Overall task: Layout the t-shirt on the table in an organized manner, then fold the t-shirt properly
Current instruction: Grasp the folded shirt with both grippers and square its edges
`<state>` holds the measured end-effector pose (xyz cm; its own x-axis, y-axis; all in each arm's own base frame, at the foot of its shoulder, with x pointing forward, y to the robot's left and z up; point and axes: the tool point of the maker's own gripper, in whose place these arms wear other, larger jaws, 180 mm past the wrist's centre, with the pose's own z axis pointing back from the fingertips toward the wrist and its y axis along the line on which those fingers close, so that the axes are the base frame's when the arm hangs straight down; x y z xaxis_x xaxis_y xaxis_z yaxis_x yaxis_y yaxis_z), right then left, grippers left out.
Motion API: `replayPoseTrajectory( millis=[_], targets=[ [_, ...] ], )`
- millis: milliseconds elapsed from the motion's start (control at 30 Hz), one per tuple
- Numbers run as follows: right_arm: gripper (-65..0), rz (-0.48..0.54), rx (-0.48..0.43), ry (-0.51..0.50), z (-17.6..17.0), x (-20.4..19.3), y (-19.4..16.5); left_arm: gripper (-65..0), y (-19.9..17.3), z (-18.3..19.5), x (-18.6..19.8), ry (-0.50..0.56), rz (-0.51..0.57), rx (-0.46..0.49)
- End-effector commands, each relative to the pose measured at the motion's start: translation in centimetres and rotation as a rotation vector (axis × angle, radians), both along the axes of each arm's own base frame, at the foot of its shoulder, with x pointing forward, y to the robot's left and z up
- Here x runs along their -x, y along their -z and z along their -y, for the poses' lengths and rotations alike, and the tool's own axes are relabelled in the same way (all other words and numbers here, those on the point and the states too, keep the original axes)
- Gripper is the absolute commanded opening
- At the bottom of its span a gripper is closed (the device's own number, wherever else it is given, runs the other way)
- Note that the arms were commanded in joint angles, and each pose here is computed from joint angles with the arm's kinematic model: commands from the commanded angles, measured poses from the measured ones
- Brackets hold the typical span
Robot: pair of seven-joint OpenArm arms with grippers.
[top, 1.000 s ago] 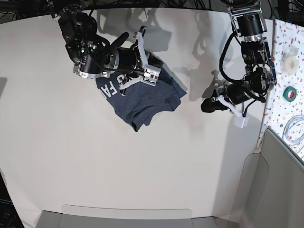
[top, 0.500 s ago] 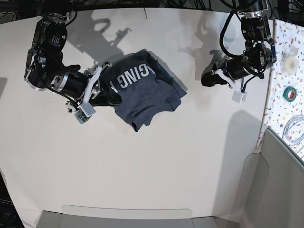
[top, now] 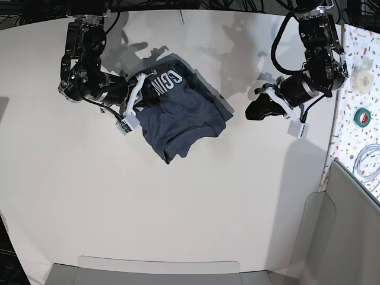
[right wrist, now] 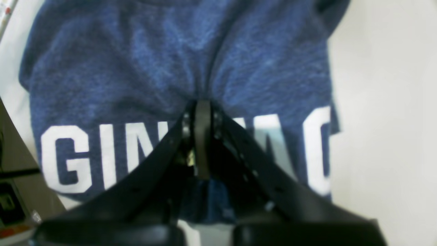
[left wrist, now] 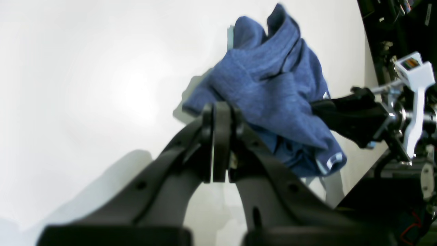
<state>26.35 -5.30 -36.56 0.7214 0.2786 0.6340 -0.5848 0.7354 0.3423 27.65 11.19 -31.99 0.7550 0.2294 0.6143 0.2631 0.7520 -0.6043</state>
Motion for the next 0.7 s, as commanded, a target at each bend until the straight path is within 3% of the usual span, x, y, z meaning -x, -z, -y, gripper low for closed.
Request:
replayPoseTrajectory(
  millis=[0, 233, 400, 500, 667],
  targets=[
    [-65.0, 0.038, 0.009, 0.002, 0.3, -0.8, -0.8, -65.0, -1.2, 0.6, -0.5, 0.002, 0.041, 0.031],
    [-65.0, 0.040, 0.009, 0.007, 0.3, -0.6, -0.8, -65.0, -0.9, 4.5, 0.7, 0.069, -0.019, 0.118],
    [-65.0, 0.185, 0.027, 0.000, 0.2, -1.4, -4.9, -65.0, -3.1, 7.6, 1.6, 0.132, -0.011, 0.303],
    [-65.0, 0.276, 0.038, -0.006, 0.1, -1.8, -7.4, -65.0, -3.8, 8.2, 1.6, 0.137, -0.001, 0.347],
    [-65.0, 0.297, 0.045, -0.007, 0.1, -1.5, -8.0, -65.0, -4.7, 9.4, 1.5, 0.139, 0.012, 0.418]
  ],
)
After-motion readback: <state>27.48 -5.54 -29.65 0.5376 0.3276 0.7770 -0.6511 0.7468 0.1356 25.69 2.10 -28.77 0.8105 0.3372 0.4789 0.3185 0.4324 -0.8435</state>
